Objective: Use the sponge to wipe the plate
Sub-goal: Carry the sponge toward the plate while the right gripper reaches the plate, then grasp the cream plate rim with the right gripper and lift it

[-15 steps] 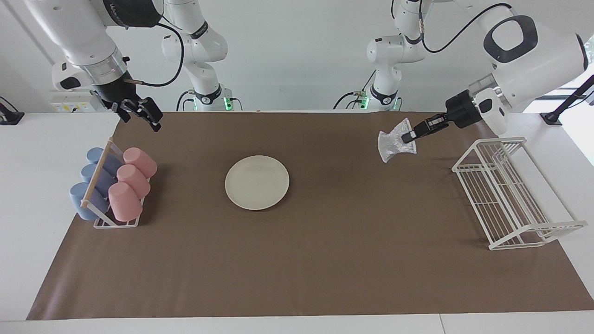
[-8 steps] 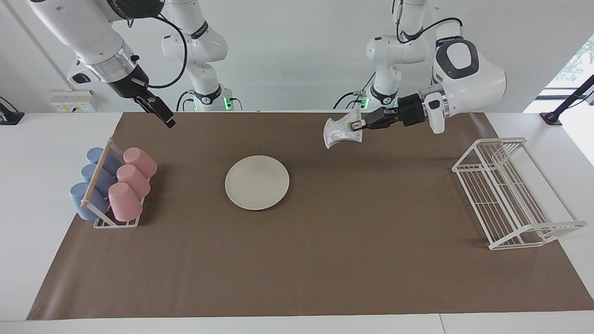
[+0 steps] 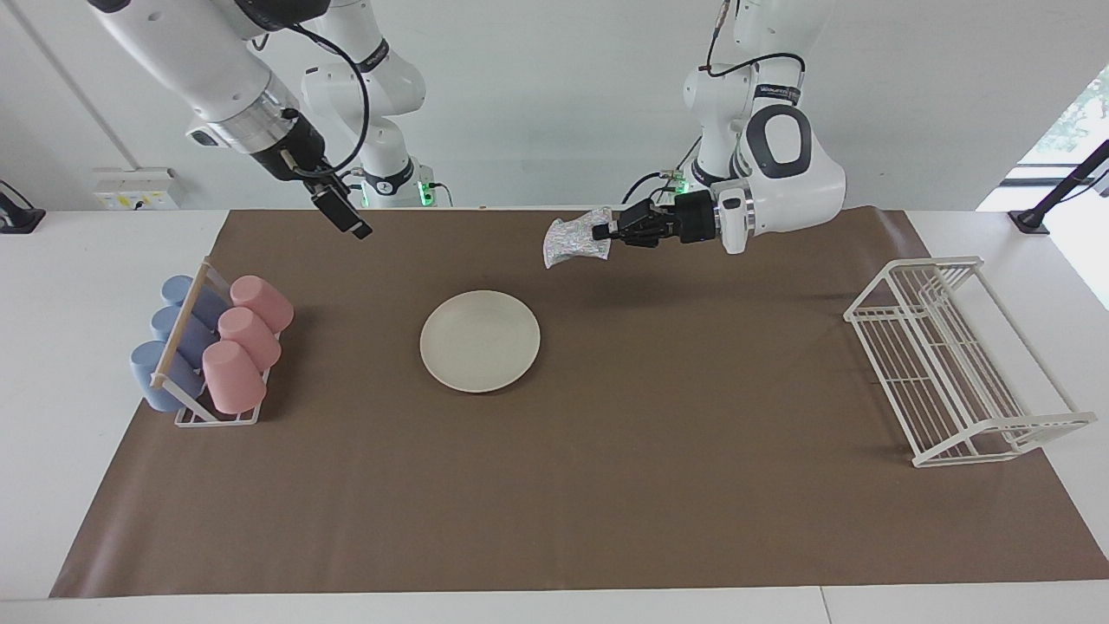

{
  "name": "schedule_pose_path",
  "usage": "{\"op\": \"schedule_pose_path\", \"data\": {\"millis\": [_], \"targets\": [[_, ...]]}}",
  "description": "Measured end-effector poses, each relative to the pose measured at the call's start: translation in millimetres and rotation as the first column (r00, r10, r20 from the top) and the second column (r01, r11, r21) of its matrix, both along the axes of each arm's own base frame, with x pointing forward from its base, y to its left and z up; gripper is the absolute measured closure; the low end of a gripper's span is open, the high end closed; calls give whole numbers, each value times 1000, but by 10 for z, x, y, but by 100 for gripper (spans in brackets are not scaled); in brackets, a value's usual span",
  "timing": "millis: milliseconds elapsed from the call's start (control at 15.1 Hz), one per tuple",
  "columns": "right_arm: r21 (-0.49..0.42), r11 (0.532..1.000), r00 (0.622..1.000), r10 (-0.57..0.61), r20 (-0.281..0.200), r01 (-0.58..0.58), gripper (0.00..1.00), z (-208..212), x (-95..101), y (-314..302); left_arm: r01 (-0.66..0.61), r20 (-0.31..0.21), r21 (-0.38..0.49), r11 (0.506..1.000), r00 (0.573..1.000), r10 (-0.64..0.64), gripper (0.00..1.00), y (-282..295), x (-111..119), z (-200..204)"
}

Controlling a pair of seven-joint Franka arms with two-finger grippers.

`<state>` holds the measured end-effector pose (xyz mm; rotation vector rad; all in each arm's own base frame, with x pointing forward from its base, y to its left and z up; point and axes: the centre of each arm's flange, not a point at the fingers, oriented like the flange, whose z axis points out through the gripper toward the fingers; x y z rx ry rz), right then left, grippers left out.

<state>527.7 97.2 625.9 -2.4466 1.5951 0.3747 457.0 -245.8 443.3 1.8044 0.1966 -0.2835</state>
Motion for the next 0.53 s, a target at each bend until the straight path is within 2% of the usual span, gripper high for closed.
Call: {"op": "schedule_pose_path", "data": {"millis": [264,529], "targets": [[-19,989,989,-146,-39,145,0,-127,-147,686,2,10,-12,1000,1000,-2,96,-27,-41,-28],[-18,989,988,-149,-36,149,0,-328,-295,932,1,11,-12,1000,1000,-1,96,-20,-50,-36]]}}
